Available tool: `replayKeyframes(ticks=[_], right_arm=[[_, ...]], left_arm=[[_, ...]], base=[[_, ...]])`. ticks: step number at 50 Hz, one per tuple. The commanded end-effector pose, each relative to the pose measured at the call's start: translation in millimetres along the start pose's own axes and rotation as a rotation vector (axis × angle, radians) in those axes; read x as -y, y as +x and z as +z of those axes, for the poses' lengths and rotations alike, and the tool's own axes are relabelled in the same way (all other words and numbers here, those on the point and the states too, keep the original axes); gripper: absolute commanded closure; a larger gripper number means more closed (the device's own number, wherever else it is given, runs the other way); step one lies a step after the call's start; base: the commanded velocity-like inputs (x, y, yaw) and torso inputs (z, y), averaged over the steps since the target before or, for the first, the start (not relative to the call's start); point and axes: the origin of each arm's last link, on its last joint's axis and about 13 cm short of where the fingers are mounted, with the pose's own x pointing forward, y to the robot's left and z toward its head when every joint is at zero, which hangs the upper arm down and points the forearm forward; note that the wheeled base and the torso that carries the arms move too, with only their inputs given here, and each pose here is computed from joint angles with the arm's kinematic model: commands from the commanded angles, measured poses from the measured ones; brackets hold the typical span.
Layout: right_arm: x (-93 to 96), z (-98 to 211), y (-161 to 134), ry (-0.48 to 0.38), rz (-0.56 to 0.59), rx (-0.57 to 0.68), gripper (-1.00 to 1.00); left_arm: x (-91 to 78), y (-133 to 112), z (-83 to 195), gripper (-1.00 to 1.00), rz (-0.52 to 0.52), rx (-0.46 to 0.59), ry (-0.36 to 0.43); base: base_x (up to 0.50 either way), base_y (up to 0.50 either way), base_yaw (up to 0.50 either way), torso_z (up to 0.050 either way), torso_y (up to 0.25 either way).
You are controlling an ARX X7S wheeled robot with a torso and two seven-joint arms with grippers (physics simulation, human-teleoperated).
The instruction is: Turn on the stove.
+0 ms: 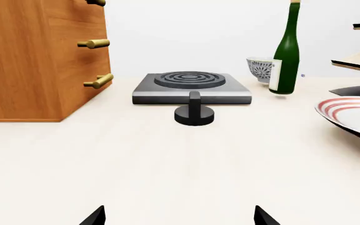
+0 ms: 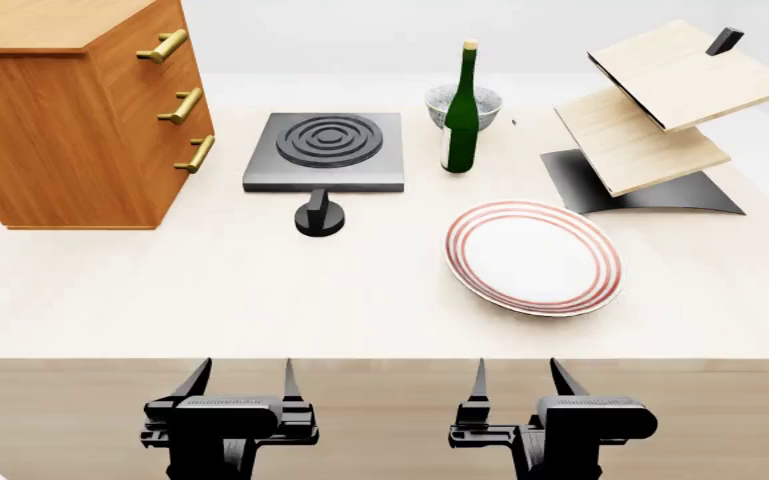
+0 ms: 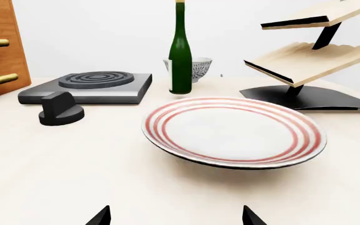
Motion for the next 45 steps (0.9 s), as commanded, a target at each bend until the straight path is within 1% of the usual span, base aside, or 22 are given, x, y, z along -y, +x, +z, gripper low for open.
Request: replayKeyframes(ticks=[1,3,4,5,7,9,10,13,15,16,18,19,20,23,24,26,27,28,31,33,38,45], right_arm=[[-0.5,-1.5,0.8,0.000,0.000,0.000,-1.00],[1.0,-0.5,-1.3,-0.018,-0.037,0.003,-1.00],[0.6,-1.6,-1.0,-0.055,-0.057,-0.012,-1.00],[0.6,-2.1,-0.8,-0.059,-0.064,-0.019,-1.00],[1.3,-1.4,-0.6,-0.034,-0.055,-0.017,-1.00],[2.0,-2.0,0.9,-0.034,-0.074,-0.044,-1.00],[3.1,-3.9,2.9,-0.015,-0.086,-0.080,-1.00],[4.0,-4.9,4.1,0.000,-0.092,-0.100,-1.00],[4.8,-0.9,4.2,0.008,-0.091,-0.101,-1.00],[5.3,5.4,4.1,0.035,-0.072,-0.098,-1.00],[6.3,21.6,4.1,0.030,-0.065,-0.104,-1.00],[6.8,27.2,3.6,0.041,-0.053,-0.102,-1.00],[9.0,42.9,3.2,0.056,-0.043,-0.105,-1.00],[13.1,69.3,1.8,0.045,-0.041,-0.065,-1.00],[14.8,86.1,-0.5,0.049,-0.020,-0.038,-1.00],[16.2,108.0,-5.5,0.053,-0.004,-0.009,-1.00],[16.4,113.7,-7.0,0.071,0.014,-0.005,-1.00],[16.6,124.1,-10.6,0.051,0.014,0.015,-1.00],[15.1,137.1,-18.7,0.049,0.038,0.026,-1.00],[14.3,143.5,-23.0,0.052,0.050,0.023,-1.00],[14.1,152.4,-25.1,0.051,0.051,0.030,-1.00],[15.2,151.9,-25.0,0.064,0.047,0.062,-1.00]], left_arm=[[0.0,0.7,-1.5,-1.00,0.000,0.000,0.000],[0.0,0.8,-2.1,-1.00,0.010,-0.021,0.008],[0.2,0.4,-2.1,-1.00,0.014,-0.028,0.014],[0.1,-0.1,-1.9,-1.00,0.014,-0.027,0.011],[0.4,0.5,-2.3,-1.00,0.027,-0.045,0.038],[0.2,2.4,-4.5,-1.00,0.042,-0.080,0.055],[-0.6,4.4,-6.4,-1.00,0.071,-0.117,0.083],[-1.4,5.4,-7.3,-1.00,0.072,-0.135,0.076],[-2.6,7.3,-2.4,-1.00,0.078,-0.130,0.074],[-3.9,9.1,5.6,-1.00,0.076,-0.089,0.084],[-6.9,12.4,32.4,-1.00,0.064,-0.073,0.055],[-7.7,12.3,40.7,-1.00,0.055,-0.070,0.046],[-9.5,10.2,58.0,-1.00,0.054,-0.063,0.046],[-11.6,6.2,80.0,-1.00,0.026,-0.060,0.043],[-12.9,3.2,94.4,-1.00,-0.002,-0.073,0.026],[-16.0,1.9,111.1,-1.00,-0.011,-0.112,0.000],[-16.9,1.4,116.0,-1.00,-0.012,-0.115,-0.008],[-18.3,-1.2,126.7,-1.00,-0.026,-0.114,-0.029],[-19.6,-8.3,143.1,-1.00,-0.043,-0.096,-0.047],[-19.9,-13.0,151.7,-1.00,-0.055,-0.080,-0.046],[-21.5,-13.9,156.3,-1.00,-0.055,-0.067,-0.046],[-21.9,-10.0,149.9,-1.00,-0.043,-0.074,-0.044]], base=[[0.00,0.00,0.00,0.000,0.000],[0.00,0.00,0.00,0.000,0.000],[0.00,0.00,0.00,0.000,0.000],[0.00,0.00,0.00,0.000,0.000],[0.00,0.00,0.00,0.000,0.000],[0.00,0.00,0.00,0.000,0.000],[0.00,0.00,0.00,0.000,0.000],[0.00,0.00,0.00,0.000,0.000],[0.00,0.00,0.00,0.000,0.000],[0.00,0.00,0.00,0.000,0.000],[0.00,0.00,0.00,0.000,0.000],[0.00,0.00,0.00,0.000,0.000],[0.00,0.00,0.00,0.000,0.000],[0.00,0.00,0.00,0.000,0.000],[0.00,0.00,0.00,0.000,0.000],[0.00,0.00,0.00,0.000,0.000],[0.00,0.00,0.00,0.000,0.000],[0.00,0.00,0.00,0.000,0.000],[0.00,0.00,0.00,0.000,0.000],[0.00,0.00,0.00,0.000,0.000],[0.00,0.00,0.00,0.000,0.000],[0.00,0.00,0.00,0.000,0.000]])
